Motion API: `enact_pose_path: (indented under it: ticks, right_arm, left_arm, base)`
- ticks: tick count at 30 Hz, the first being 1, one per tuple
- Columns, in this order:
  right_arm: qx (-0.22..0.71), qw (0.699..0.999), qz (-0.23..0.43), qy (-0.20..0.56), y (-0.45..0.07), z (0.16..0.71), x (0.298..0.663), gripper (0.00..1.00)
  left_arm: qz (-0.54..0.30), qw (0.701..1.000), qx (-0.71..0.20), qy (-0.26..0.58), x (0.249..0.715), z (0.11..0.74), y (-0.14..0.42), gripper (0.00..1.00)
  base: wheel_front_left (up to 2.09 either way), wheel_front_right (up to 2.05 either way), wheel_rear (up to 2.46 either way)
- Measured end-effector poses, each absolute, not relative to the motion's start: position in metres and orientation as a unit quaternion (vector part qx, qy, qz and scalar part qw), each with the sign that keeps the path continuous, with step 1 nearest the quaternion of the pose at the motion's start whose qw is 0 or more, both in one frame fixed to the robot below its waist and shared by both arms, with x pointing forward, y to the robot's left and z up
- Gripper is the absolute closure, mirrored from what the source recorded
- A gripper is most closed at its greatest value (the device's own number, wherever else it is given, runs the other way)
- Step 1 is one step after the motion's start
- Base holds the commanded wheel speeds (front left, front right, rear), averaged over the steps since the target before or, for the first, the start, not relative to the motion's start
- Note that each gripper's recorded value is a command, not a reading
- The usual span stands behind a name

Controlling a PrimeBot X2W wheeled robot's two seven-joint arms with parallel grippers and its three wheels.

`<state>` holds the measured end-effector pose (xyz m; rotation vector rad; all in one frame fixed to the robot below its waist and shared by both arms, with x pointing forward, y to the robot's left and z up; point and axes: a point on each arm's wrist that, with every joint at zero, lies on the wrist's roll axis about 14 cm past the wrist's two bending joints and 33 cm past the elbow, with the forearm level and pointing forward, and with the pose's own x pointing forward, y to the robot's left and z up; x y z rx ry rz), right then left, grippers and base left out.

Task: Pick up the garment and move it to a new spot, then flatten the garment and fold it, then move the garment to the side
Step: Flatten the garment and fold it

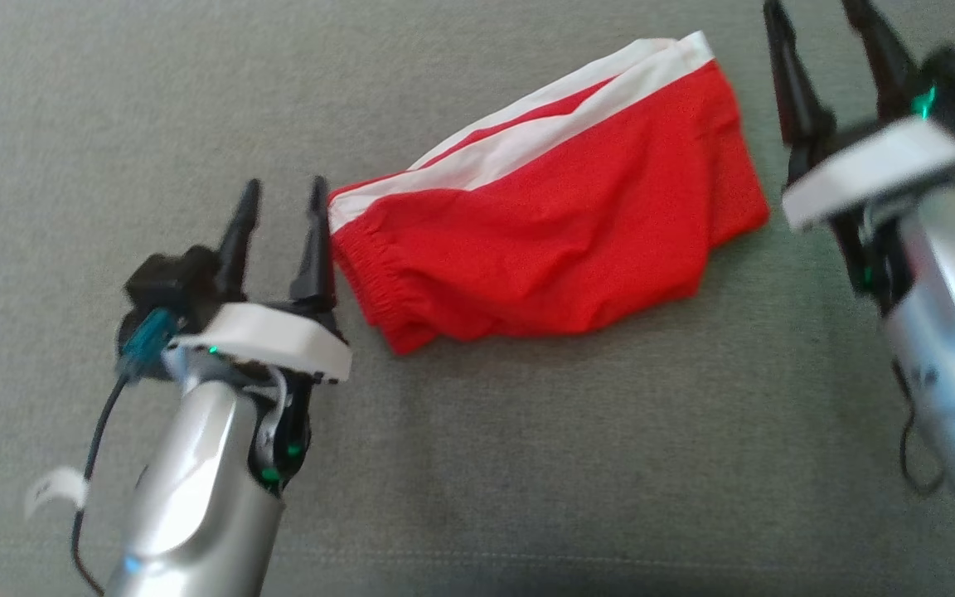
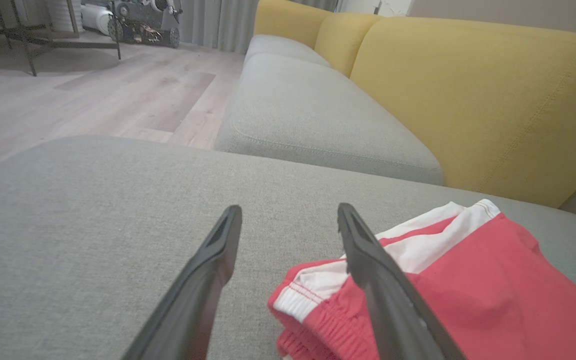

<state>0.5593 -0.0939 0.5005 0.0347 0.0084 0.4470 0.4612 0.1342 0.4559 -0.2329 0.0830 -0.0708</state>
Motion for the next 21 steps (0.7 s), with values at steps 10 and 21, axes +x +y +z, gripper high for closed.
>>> enact_pose_path:
  ticks: [10, 21]
  right_arm:
    - [0.020, 0.988, 0.152, 0.000, -0.139, 0.487, 0.484, 0.00]
    - [0.030, 0.992, 0.115, 0.033, -0.151, 0.477, 0.426, 0.00]
  left_arm:
    - [-0.035, 0.995, -0.094, 0.006, 0.433, 0.477, 0.132, 0.00]
    - [-0.041, 0.996, -0.073, 0.033, 0.397, 0.462, 0.132, 0.00]
  base:
    - [0.00, 0.00, 0.00]
    - [0.00, 0.00, 0.00]
